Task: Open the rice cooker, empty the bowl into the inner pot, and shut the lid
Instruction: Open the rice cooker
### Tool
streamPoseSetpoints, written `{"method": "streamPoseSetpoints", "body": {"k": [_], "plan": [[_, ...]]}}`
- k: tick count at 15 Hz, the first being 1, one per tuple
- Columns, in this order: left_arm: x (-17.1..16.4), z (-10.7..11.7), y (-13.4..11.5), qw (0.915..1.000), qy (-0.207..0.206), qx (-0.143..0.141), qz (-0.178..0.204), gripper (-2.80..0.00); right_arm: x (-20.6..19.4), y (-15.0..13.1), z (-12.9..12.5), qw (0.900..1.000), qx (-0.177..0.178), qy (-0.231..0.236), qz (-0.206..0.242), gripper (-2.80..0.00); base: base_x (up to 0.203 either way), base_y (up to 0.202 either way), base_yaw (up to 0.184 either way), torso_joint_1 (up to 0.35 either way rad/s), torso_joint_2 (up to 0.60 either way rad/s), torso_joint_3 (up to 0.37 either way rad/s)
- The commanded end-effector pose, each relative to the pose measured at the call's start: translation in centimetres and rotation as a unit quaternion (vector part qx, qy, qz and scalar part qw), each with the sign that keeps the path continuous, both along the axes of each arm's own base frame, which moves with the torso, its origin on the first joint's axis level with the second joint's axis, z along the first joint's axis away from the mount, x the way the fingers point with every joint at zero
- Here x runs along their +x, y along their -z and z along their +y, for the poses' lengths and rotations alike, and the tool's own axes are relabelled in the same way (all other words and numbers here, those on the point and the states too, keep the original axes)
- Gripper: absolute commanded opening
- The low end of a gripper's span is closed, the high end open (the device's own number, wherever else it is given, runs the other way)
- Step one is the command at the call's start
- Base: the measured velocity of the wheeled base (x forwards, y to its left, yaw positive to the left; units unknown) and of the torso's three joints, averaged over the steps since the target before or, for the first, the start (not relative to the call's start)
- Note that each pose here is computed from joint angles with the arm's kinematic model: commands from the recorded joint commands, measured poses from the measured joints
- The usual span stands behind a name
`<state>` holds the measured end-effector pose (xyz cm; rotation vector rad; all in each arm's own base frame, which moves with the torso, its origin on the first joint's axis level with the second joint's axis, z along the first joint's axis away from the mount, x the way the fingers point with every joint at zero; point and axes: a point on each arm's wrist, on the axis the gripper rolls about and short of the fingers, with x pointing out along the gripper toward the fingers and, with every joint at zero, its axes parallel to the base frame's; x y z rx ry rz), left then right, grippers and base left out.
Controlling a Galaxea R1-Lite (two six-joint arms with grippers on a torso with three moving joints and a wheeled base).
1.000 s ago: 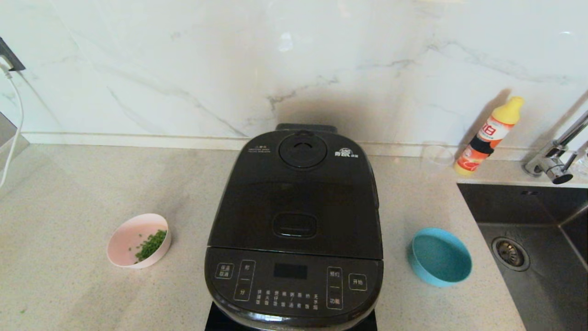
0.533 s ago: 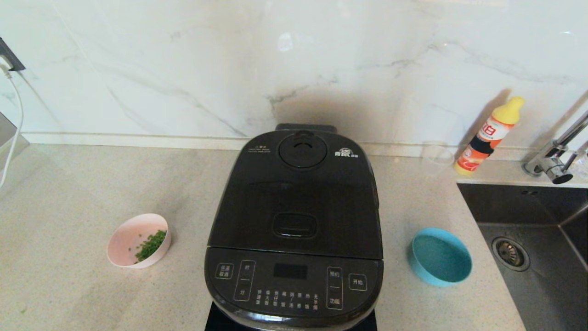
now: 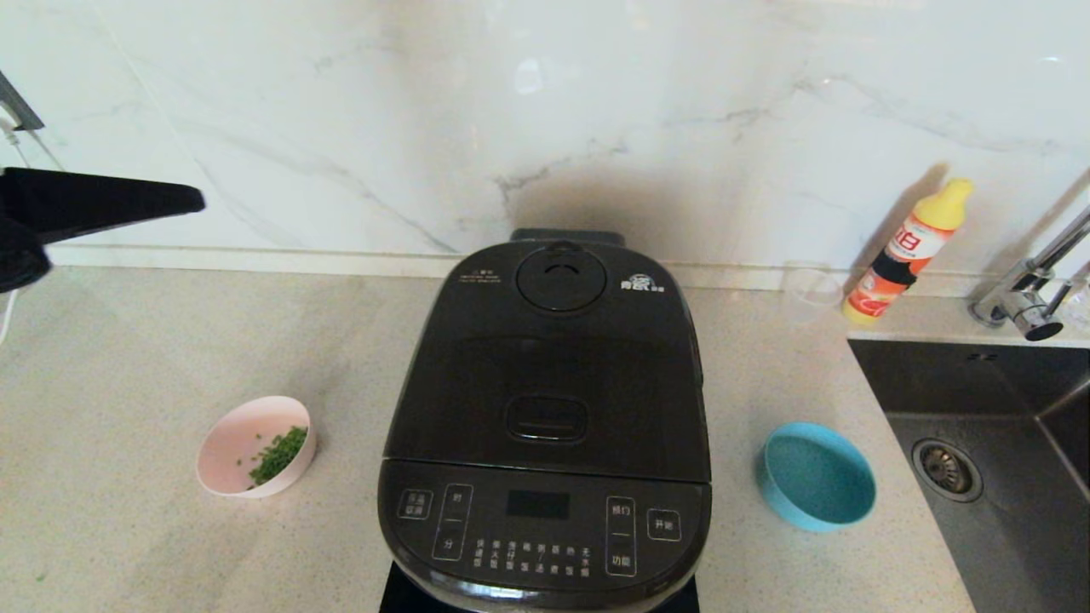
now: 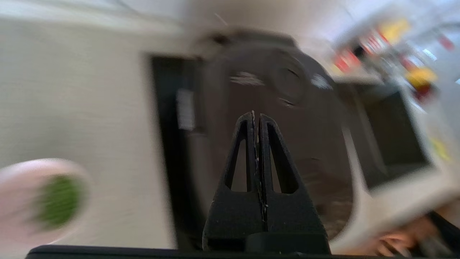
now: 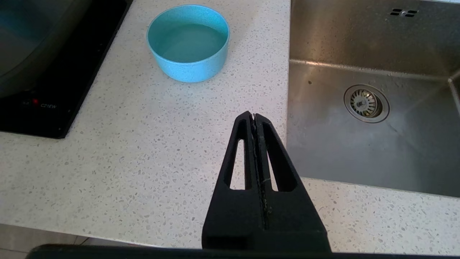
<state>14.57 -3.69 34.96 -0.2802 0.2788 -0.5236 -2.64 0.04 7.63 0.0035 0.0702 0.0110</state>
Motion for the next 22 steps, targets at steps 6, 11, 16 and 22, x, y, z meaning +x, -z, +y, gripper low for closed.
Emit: {"method": "streamPoseSetpoints", "body": {"k": [6, 11, 16, 22], "plan": [[4.5, -7.2, 2.3, 0.9869, 0.134, 0.012, 0.089, -2.8, 0.0, 0.0, 0.0, 1.0, 0.0, 0.0, 0.0, -2.8, 0.0, 0.0, 0.0, 0.0, 0.0, 0.0], [5.5, -11.1, 5.1, 0.9794, 0.146, 0.054, 0.128, -2.8, 0.0, 0.0, 0.0, 1.0, 0.0, -0.001, 0.0, -2.8, 0.0, 0.0, 0.0, 0.0, 0.0, 0.0], [5.4, -13.6, 7.0, 0.9723, 0.157, 0.081, 0.154, -2.8, 0.0, 0.0, 0.0, 1.0, 0.0, -0.001, 0.0, -2.8, 0.0, 0.0, 0.0, 0.0, 0.0, 0.0], [4.7, -14.6, 9.1, 0.9676, 0.153, 0.109, 0.169, -2.8, 0.0, 0.0, 0.0, 1.0, 0.0, -0.001, 0.0, -2.8, 0.0, 0.0, 0.0, 0.0, 0.0, 0.0]]}}
